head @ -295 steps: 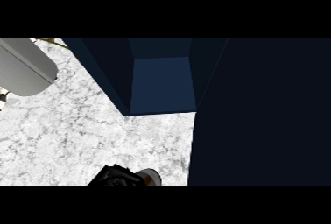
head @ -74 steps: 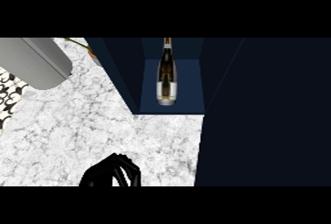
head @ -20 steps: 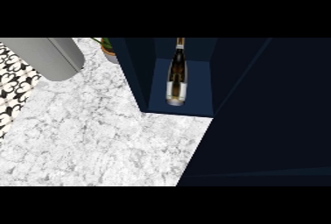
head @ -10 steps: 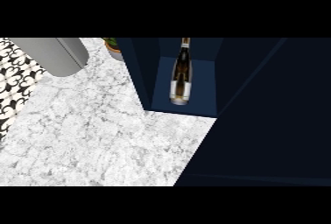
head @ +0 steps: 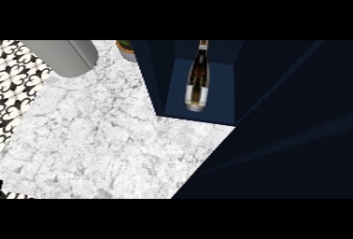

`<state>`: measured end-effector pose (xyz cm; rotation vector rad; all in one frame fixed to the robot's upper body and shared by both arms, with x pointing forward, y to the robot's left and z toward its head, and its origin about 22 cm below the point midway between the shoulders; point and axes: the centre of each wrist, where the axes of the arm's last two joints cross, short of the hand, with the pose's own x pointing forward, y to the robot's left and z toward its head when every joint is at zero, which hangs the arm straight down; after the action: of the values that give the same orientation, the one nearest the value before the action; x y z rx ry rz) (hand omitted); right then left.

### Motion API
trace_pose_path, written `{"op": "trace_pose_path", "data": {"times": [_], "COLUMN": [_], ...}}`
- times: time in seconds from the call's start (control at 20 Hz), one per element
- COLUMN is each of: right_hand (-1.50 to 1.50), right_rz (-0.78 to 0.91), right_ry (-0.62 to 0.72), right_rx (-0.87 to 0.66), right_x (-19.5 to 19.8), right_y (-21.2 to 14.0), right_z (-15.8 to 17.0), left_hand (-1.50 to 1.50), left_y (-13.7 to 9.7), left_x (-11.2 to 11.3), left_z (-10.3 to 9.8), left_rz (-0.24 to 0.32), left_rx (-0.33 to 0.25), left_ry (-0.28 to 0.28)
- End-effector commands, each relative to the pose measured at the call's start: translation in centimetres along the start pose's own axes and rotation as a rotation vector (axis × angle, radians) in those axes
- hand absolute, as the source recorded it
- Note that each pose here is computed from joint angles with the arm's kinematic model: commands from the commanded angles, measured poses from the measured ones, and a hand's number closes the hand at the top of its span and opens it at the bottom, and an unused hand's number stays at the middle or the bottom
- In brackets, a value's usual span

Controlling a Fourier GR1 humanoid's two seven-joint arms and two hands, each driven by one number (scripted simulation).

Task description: Pick up the wine, place it into the cabinet and close the cabinet

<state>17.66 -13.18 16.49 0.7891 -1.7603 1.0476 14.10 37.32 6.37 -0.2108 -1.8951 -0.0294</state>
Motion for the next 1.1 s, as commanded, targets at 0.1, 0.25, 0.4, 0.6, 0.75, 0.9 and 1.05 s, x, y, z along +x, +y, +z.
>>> {"op": "trace_pose_path", "data": {"times": [0.1,0.25,0.4,0.6,0.75,0.9,1.05], "right_hand": [1.50,1.50,1.50,1.50,1.50,1.50,1.50], "right_rz": [0.004,0.032,0.099,0.155,0.201,0.205,0.200], "right_ry": [0.030,0.052,0.073,0.101,0.128,0.153,0.178], "right_rx": [-0.156,-0.221,-0.274,-0.341,-0.366,-0.415,-0.449], "right_x": [-0.8,-1.3,-0.6,-0.2,0.5,0.5,0.9], "right_y": [-2.3,-3.8,-5.2,-7.6,-9.0,-10.8,-12.2], "right_z": [-4.8,-6.9,-9.4,-12.6,-15.0,-16.7,-18.4], "left_hand": [1.50,1.50,1.50,1.50,1.50,1.50,1.50], "left_y": [-0.2,-0.7,-1.0,-1.0,-1.2,-0.9,-1.1], "left_x": [0.1,0.0,-0.1,-0.2,-0.3,-0.3,-0.3], "left_z": [-0.8,-0.8,-1.2,-1.5,-2.2,-2.4,-2.9], "left_rz": [0.014,0.030,0.040,0.036,0.043,0.033,0.046], "left_rx": [-0.026,-0.048,-0.061,-0.077,-0.079,-0.089,-0.090], "left_ry": [-0.018,-0.019,-0.028,-0.026,-0.030,-0.034,-0.048]}}
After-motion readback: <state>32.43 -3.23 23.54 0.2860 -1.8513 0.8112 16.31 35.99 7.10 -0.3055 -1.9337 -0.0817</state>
